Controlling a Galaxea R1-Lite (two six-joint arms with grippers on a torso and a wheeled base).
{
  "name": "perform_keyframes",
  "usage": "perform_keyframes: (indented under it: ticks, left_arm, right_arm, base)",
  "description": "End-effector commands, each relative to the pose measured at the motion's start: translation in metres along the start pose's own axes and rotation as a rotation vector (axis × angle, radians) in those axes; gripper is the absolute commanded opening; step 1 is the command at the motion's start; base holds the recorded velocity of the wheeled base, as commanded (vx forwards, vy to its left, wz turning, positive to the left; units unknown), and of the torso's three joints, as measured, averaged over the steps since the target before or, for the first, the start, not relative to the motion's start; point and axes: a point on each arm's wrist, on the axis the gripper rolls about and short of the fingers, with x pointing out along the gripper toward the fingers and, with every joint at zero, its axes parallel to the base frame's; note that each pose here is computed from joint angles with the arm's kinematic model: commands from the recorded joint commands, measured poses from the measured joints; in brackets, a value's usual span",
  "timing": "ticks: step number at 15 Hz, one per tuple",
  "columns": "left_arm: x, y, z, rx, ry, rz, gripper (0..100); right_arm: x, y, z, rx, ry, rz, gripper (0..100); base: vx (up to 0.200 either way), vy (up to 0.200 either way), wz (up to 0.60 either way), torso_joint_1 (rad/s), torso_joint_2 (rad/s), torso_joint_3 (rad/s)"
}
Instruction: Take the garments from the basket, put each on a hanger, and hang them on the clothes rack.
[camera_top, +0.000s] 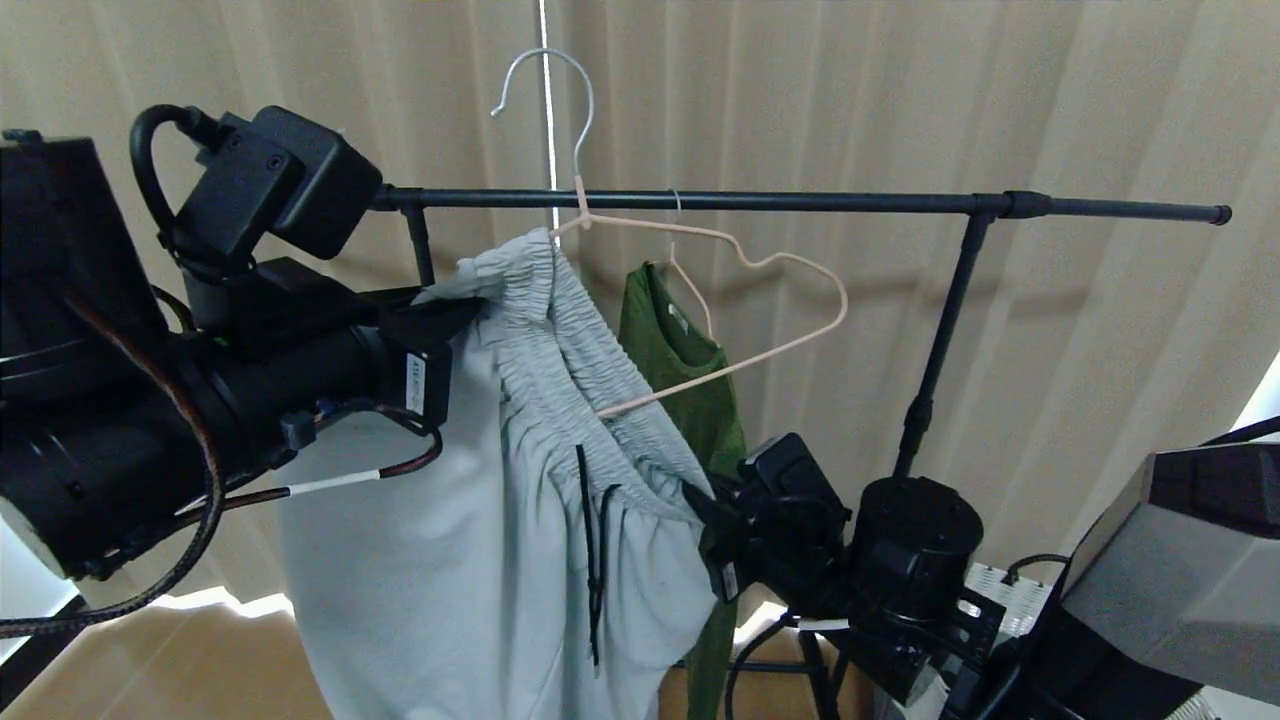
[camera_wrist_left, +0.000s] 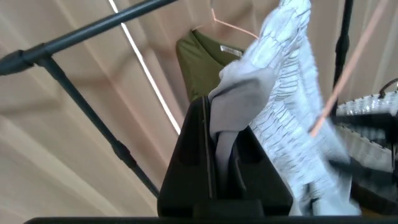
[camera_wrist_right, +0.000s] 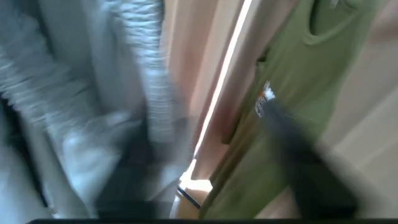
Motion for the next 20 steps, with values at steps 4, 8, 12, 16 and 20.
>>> perform_keyframes:
  ticks: [4, 8, 12, 16, 20]
  left_arm:
    - [-0.001, 0.002, -0.014, 0.076, 0.046, 0.006, 0]
    - [-0.007, 0.000, -0.023, 0.091, 0.070, -0.007, 0]
    - [-0.020, -0.004, -0.037, 0.122, 0.104, -0.031, 0]
    - [-0.023, -0.008, -0.058, 0.213, 0.163, -0.080, 0]
    - [-0.022, -0.009, -0.060, 0.249, 0.173, -0.087, 0]
  right_arm:
    - [-0.030, -0.055, 0.026, 0.023, 0.015, -0.142, 0]
    - [-0.050, -0.081, 0.045, 0.055, 0.038, -0.173, 0]
    - [-0.065, -0.115, 0.062, 0.074, 0.062, -0.251, 0]
    - [-0.084, -0.114, 0.093, 0.084, 0.112, -0.172, 0]
    - [-0.091, -0.113, 0.108, 0.092, 0.163, -0.131, 0]
  base:
    - [0.000, 0.000, 0.00, 0.000, 0.00, 0.000]
    - [0.000, 0.000, 0.00, 0.000, 0.00, 0.000]
    - [0.000, 0.000, 0.00, 0.000, 0.00, 0.000]
    - [0.000, 0.000, 0.00, 0.000, 0.00, 0.000]
    - [0.000, 0.000, 0.00, 0.000, 0.00, 0.000]
